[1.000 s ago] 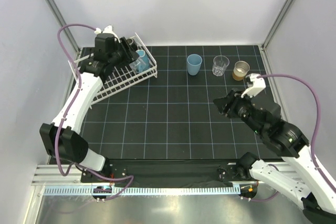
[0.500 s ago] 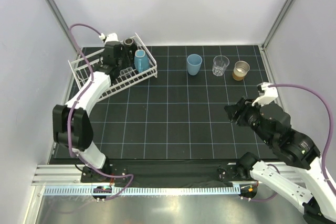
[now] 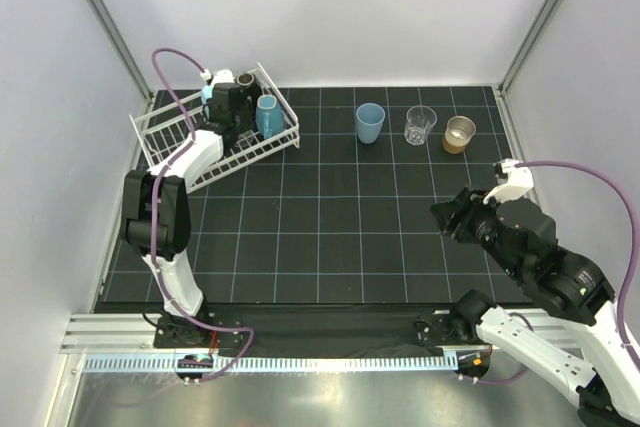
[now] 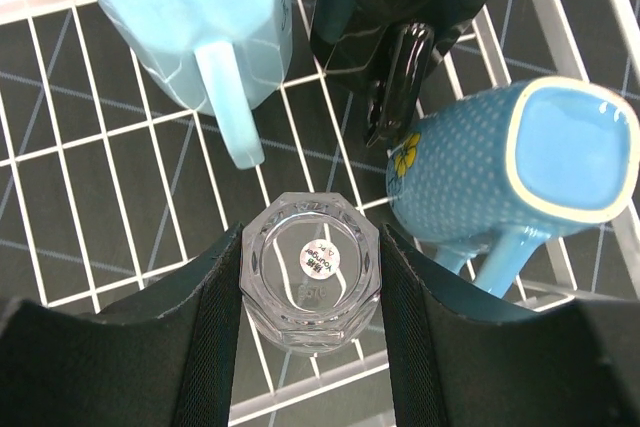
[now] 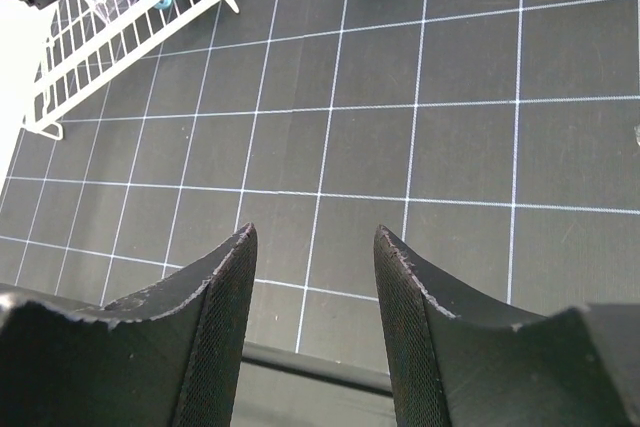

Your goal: Load the cups into the dish rack

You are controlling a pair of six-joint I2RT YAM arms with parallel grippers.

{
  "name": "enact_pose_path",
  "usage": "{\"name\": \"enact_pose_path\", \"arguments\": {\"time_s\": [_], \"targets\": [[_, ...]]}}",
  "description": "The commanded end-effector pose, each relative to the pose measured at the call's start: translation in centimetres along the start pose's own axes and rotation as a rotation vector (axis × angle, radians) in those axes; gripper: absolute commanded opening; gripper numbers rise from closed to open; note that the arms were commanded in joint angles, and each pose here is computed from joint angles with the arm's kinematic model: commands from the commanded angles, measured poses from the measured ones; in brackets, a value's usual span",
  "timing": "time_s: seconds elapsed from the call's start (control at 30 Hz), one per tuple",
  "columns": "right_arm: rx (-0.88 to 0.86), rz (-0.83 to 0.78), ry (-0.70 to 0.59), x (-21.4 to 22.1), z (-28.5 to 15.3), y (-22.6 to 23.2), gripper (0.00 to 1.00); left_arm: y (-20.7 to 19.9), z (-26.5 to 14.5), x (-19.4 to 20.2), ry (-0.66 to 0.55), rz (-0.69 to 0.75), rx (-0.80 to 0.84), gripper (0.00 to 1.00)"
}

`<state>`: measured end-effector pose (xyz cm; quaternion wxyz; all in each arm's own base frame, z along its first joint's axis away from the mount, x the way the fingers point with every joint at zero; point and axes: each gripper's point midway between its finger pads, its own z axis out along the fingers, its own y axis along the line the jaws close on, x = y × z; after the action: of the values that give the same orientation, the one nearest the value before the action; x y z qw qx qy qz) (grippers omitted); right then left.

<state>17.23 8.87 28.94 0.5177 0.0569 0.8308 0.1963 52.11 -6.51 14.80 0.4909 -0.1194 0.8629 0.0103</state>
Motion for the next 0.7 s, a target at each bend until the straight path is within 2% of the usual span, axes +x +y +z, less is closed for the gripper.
{"name": "enact_pose_path", "arguments": {"time_s": [0.0, 0.33, 0.67], "targets": [[0.01, 0.028, -0.023, -1.0, -0.4, 0.1, 0.52, -0.3, 0.4, -4.0, -0.138, -0.042, -0.003, 0.0], [0.017, 0.025, 0.009, -0.6, 0.1, 0.4, 0.52, 0.8, 2.5, -1.7, -0.101, -0.041, -0.082, 0.0], [0.025, 0.008, 0.019, -0.6, 0.2, 0.3, 0.52, 1.5, 3.0, -1.6, -0.112, -0.046, -0.132, 0.01]]}}
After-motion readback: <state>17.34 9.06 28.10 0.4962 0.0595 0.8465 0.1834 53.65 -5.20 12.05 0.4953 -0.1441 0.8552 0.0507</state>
